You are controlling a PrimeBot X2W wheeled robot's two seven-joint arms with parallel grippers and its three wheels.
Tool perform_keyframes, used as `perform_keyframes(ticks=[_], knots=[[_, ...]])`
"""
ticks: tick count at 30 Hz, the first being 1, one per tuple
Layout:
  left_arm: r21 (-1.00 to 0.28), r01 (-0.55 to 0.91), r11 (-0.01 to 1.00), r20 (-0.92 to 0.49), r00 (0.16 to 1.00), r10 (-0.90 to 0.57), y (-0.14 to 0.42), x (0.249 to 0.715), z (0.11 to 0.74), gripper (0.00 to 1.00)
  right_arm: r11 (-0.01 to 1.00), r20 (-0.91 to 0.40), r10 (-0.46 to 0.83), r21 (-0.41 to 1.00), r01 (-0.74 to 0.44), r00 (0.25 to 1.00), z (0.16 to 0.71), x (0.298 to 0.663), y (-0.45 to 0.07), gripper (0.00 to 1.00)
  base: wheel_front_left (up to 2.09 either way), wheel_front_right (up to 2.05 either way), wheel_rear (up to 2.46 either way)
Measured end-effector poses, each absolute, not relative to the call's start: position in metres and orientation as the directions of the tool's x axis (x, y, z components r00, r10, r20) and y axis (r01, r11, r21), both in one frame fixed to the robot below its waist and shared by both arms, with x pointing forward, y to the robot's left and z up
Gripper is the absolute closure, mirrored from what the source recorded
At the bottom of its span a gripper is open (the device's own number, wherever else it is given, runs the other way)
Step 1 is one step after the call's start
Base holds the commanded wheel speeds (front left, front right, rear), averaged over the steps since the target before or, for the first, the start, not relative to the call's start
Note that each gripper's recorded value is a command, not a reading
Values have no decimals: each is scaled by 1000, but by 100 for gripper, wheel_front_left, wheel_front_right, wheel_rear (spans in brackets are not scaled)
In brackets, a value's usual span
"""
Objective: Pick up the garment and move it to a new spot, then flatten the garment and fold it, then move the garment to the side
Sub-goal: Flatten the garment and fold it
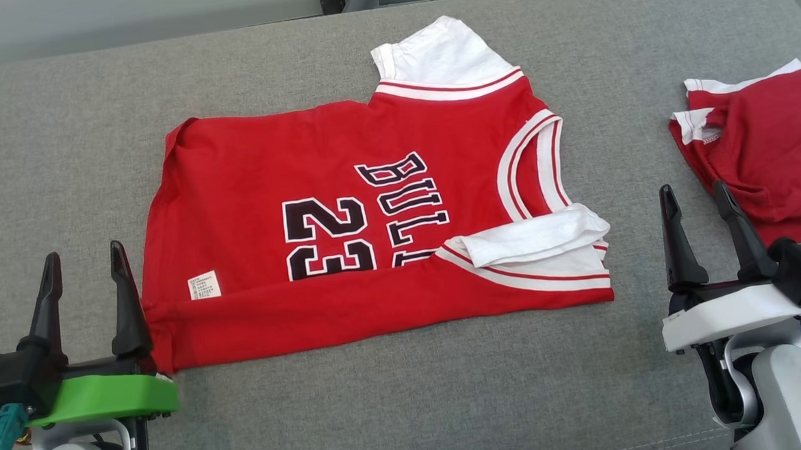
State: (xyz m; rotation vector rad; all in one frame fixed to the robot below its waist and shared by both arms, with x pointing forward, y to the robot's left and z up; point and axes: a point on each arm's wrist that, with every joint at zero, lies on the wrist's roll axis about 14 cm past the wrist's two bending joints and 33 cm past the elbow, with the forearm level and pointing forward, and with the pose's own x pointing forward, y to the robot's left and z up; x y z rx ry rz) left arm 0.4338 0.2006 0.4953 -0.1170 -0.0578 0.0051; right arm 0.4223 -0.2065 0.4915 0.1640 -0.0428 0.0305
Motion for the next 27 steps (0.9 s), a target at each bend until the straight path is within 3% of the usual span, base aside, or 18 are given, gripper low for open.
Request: perform_keyframes(ticks=[10,20,27], knots=[[-115,38,993,-98,994,-49,190,424,450,0,987,6,57,148,-57,998,479,420,-198,0,0,0,0],[-215,-1,977,-376,923,-82,173,390,369,0,977,-207,145,186,-107,968,414,395,-168,0,0,0,0],[-245,-27,969,-448,890,-88,176,393,350,0,970,-294,176,214,-115,940,387,393,-157,0,0,0,0]])
